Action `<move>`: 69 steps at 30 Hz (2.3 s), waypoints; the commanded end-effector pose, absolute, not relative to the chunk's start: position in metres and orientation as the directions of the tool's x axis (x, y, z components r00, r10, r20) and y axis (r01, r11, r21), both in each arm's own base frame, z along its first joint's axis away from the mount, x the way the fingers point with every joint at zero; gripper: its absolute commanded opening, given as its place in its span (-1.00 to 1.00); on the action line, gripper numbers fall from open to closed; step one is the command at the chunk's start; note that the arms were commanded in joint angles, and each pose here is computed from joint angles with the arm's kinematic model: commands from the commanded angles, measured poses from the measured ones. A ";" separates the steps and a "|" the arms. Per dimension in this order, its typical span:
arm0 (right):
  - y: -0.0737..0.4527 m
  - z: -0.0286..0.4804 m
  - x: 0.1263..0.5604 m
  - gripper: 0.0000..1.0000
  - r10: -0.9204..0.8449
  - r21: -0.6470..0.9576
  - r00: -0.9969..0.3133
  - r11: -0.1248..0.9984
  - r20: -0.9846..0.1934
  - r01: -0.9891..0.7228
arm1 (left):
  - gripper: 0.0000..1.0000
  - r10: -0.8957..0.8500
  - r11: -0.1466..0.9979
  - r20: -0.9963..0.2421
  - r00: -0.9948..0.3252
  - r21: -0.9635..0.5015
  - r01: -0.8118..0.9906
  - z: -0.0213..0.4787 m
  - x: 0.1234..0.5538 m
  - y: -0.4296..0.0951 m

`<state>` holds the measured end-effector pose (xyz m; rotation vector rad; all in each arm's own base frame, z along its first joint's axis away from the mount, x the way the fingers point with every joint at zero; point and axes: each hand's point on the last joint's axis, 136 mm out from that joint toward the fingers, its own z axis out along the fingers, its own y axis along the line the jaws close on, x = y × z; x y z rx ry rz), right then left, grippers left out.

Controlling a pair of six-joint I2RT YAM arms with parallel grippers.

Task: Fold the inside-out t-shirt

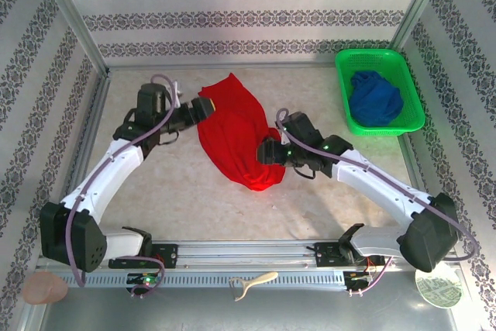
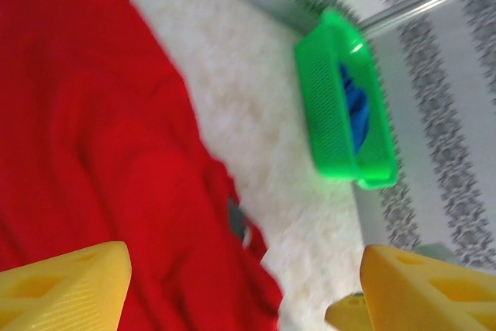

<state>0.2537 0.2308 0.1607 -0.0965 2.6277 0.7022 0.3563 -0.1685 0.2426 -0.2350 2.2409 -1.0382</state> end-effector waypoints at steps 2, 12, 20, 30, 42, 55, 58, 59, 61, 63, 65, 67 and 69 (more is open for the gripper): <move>0.239 0.141 0.264 0.35 0.055 0.446 -0.921 0.885 -0.385 -0.134 | 0.57 -0.314 0.737 -0.381 -0.869 -0.675 0.030 0.186 0.313 -0.182; 0.275 0.172 0.333 -1.00 0.006 0.499 -0.916 0.840 -0.400 -0.212 | 0.58 -0.282 0.771 -0.406 -0.869 -0.636 0.048 0.173 0.300 -0.194; 0.212 0.580 0.357 -1.00 0.436 0.588 -0.395 0.613 -0.809 -0.528 | 0.61 -0.267 0.759 -0.509 -0.818 -0.634 0.147 0.221 0.308 -0.197; 0.191 0.682 0.340 -1.00 0.598 0.553 -0.187 0.515 -0.779 -0.655 | 0.67 -0.337 0.656 -0.585 -0.738 -0.708 0.262 0.282 0.337 -0.223; 0.208 0.680 0.344 -1.00 0.608 0.588 -0.257 0.440 -0.751 -0.679 | 0.80 -0.218 0.597 -0.669 -0.710 -0.667 0.445 0.285 0.331 -0.310; 0.230 0.692 0.321 -1.00 0.614 0.610 -0.338 0.306 -0.713 -0.731 | 0.93 -0.225 0.723 -0.826 -0.516 -0.497 0.480 0.333 0.340 -0.278; 0.242 0.659 0.331 -1.00 0.537 0.623 -0.390 0.362 -0.748 -0.694 | 0.93 -0.223 0.730 -0.831 -0.510 -0.489 0.477 0.337 0.334 -0.261; 0.247 0.638 0.335 -1.00 0.501 0.629 -0.416 0.396 -0.759 -0.669 | 0.95 -0.221 0.732 -0.830 -0.512 -0.488 0.476 0.336 0.330 -0.256; 0.254 0.585 0.344 -1.00 0.444 0.649 -0.476 0.451 -0.759 -0.613 | 0.98 -0.208 0.735 -0.823 -0.529 -0.488 0.470 0.325 0.321 -0.247; 0.252 0.516 0.358 -1.00 0.444 0.699 -0.540 0.484 -0.715 -0.527 | 0.99 -0.194 0.744 -0.807 -0.558 -0.492 0.453 0.309 0.309 -0.237; 0.245 0.461 0.366 -1.00 0.450 0.729 -0.577 0.487 -0.682 -0.481 | 0.99 -0.189 0.757 -0.794 -0.578 -0.493 0.429 0.293 0.298 -0.227; 0.237 0.406 0.370 -1.00 0.447 0.767 -0.635 0.487 -0.630 -0.418 | 0.99 -0.200 0.774 -0.783 -0.589 -0.495 0.395 0.278 0.289 -0.215; 0.233 0.380 0.364 -1.00 0.440 0.786 -0.667 0.476 -0.602 -0.395 | 1.00 -0.190 0.803 -0.771 -0.608 -0.479 0.356 0.263 0.286 -0.205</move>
